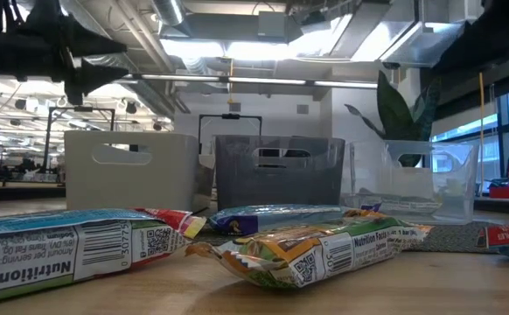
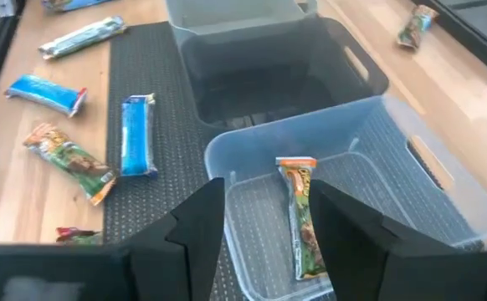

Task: Pick and place Granola Bars by type
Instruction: Put the red granola bar into the gray bin

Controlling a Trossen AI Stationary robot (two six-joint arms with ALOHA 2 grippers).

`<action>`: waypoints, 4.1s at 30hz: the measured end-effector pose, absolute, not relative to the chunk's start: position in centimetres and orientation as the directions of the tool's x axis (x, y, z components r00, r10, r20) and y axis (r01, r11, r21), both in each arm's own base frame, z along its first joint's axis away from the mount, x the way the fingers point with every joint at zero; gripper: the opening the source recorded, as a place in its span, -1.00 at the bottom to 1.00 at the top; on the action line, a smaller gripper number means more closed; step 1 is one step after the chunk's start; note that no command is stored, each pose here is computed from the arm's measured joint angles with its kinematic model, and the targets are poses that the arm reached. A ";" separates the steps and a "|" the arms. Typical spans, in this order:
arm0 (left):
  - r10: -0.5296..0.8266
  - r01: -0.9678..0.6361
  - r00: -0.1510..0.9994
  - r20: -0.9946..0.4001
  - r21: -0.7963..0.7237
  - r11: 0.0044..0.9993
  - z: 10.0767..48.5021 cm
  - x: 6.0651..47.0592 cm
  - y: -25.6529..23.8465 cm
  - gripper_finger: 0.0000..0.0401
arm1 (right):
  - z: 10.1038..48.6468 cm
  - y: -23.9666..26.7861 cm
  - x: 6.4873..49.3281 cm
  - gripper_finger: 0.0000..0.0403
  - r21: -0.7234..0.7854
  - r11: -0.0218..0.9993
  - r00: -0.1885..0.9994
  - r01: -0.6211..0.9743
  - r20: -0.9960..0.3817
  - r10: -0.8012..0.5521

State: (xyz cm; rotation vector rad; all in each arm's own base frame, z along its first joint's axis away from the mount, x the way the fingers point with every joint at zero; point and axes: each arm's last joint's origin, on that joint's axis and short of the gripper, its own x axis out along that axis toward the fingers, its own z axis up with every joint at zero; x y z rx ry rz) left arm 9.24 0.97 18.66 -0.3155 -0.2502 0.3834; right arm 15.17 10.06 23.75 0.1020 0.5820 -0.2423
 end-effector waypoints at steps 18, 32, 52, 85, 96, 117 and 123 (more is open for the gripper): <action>0.367 -0.430 0.841 -0.397 -0.081 0.899 29.5 14.8 -0.4 0.25 | 22.1 9.6 14.9 -0.12 -0.013 0.951 0.796 0.309 -0.544 -0.266; 0.226 -0.762 -0.024 -0.974 0.164 0.626 26.7 16.0 -2.4 0.25 | 22.1 9.6 14.9 -0.12 -0.020 0.952 0.794 0.307 -0.546 -0.267; 0.097 -0.834 -0.088 -0.991 0.126 0.537 19.5 14.7 -4.2 0.16 | 22.1 9.6 14.9 -0.12 -0.015 0.951 0.796 0.308 -0.544 -0.266; 0.013 -0.637 -0.192 -0.981 0.135 0.759 16.9 17.2 -3.0 -0.03 | 22.1 9.7 14.9 -0.12 -0.006 0.950 0.800 0.311 -0.539 -0.265; -0.058 -0.616 -0.265 -0.963 0.123 0.778 15.3 15.9 -1.7 -0.06 | 22.1 9.7 14.9 -0.12 -0.006 0.950 0.799 0.311 -0.539 -0.265; -0.260 -0.700 -0.245 -0.934 -0.015 0.714 13.4 15.1 -2.2 -0.12 | 22.1 9.7 14.9 -0.12 -0.009 0.951 0.799 0.309 -0.540 -0.265; -0.289 -0.700 -0.227 -0.930 -0.050 0.712 13.4 15.3 -2.3 -0.14 | 22.1 9.7 14.9 -0.12 -0.011 0.951 0.799 0.308 -0.540 -0.265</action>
